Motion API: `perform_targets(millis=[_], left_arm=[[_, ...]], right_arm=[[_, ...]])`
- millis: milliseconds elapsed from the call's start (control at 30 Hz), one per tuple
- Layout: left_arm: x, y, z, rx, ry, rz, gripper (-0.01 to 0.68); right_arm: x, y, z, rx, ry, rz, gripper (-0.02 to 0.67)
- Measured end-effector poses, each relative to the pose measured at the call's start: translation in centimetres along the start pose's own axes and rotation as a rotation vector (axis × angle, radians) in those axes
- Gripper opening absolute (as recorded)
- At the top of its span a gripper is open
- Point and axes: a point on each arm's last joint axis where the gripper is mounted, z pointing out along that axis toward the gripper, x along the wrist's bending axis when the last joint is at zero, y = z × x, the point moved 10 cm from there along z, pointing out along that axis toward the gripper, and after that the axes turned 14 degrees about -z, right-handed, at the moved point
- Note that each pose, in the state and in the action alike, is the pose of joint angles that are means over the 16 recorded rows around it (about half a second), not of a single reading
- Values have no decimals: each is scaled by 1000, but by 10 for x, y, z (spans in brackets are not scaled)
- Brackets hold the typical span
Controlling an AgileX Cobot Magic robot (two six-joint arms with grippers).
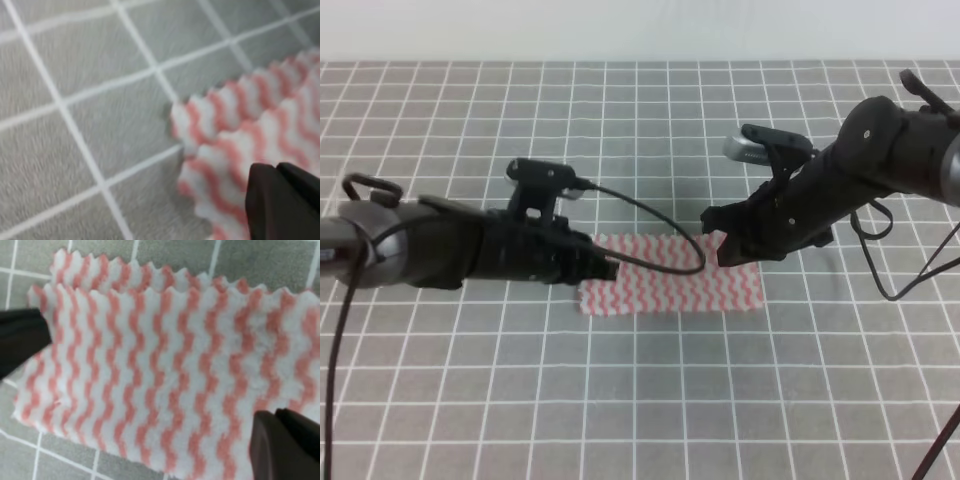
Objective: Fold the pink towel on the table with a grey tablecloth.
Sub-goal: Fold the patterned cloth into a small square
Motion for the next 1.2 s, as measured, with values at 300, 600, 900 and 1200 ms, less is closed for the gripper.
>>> perform_targets(millis=[300, 600, 900, 1200], left_arm=[[5, -4, 14, 27, -22, -20, -1], [2, -3, 18, 32, -40, -16, -1], [-1, -5, 17, 42, -58, -14, -1], [-2, -6, 18, 47, -66, -15, -1]], right_arm=[[-13, 2, -4, -3, -22, 37, 102], [-29, -4, -6, 23, -73, 76, 236], [-39, -11, 2, 57, -92, 106, 261], [-40, -15, 11, 70, -81, 124, 263]])
